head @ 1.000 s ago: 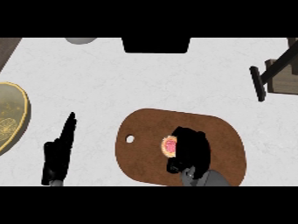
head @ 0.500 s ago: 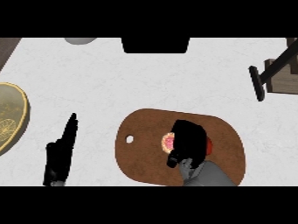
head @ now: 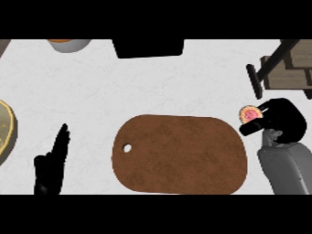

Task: Pick the cupcake from the cutting board and place it in the tiered basket

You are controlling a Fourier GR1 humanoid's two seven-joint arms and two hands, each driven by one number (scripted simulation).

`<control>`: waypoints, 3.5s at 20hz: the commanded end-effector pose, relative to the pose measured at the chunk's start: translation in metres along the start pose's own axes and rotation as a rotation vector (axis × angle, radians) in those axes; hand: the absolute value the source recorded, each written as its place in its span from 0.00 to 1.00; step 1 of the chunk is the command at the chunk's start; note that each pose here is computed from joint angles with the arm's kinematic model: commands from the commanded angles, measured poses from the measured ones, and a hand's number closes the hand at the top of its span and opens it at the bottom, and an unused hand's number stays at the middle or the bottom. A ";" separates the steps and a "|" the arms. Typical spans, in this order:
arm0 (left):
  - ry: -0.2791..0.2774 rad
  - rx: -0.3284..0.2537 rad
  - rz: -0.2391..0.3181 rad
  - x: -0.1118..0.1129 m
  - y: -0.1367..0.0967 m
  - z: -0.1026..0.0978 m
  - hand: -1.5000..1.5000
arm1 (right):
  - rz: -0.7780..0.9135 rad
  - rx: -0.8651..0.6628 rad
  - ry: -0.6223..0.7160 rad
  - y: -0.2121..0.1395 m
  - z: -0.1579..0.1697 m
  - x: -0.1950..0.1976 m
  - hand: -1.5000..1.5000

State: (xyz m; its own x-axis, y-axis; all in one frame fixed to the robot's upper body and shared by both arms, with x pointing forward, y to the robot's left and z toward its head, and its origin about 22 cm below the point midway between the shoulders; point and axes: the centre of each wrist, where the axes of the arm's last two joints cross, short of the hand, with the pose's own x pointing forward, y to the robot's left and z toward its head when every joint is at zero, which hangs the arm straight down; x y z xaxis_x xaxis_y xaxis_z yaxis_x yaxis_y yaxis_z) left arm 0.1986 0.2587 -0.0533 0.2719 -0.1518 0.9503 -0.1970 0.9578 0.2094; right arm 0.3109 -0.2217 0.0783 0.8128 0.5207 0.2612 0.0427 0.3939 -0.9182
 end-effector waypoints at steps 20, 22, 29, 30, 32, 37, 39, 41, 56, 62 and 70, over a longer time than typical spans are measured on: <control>0.015 -0.071 -0.006 0.000 -0.018 -0.003 0.50 | -0.341 -0.772 0.292 -0.289 0.080 0.052 1.00; -0.016 -0.076 -0.017 0.003 -0.012 0.002 0.50 | -0.334 -0.776 0.300 -0.307 0.087 0.059 1.00; -0.011 -0.105 -0.004 0.001 -0.029 0.001 0.50 | -0.348 -0.764 0.373 -0.365 0.074 0.070 1.00; 0.000 -0.097 -0.013 0.007 -0.023 -0.010 0.50 | -0.346 -0.757 0.378 -0.376 0.077 0.067 1.00; -0.013 -0.097 0.001 0.005 -0.019 -0.004 0.50 | -0.339 -0.736 0.398 -0.385 0.060 0.062 1.00; -0.010 -0.108 -0.018 -0.009 -0.024 -0.003 0.50 | -0.351 -0.693 0.371 -0.391 0.016 0.060 1.00; -0.026 -0.092 -0.015 -0.002 -0.021 -0.009 0.50 | -0.343 -0.660 0.348 -0.378 0.015 0.082 1.00; -0.017 -0.094 -0.008 0.011 -0.036 -0.003 0.50 | -0.317 -0.642 0.341 -0.392 -0.017 0.058 1.00; -0.019 -0.071 -0.023 0.009 -0.023 -0.013 0.50 | -0.393 -0.598 0.405 -0.333 -0.104 0.045 1.00; -0.016 -0.097 0.002 0.015 -0.024 -0.007 0.50 | -0.723 -0.534 0.364 -0.334 -0.109 0.030 0.00; -0.027 -0.084 0.000 0.008 -0.017 -0.016 0.50 | -0.994 -0.684 0.239 -0.326 -0.104 0.042 0.00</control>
State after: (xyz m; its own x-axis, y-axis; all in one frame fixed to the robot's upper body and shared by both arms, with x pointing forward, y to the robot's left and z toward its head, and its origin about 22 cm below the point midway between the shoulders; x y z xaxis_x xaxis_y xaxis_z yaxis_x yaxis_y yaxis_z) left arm 0.2189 0.2428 -0.0491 0.2336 -0.1636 0.9585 -0.1084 0.9752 0.1929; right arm 0.3882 -0.4115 0.3592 0.4730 0.0508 0.8796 0.8779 0.0576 -0.4754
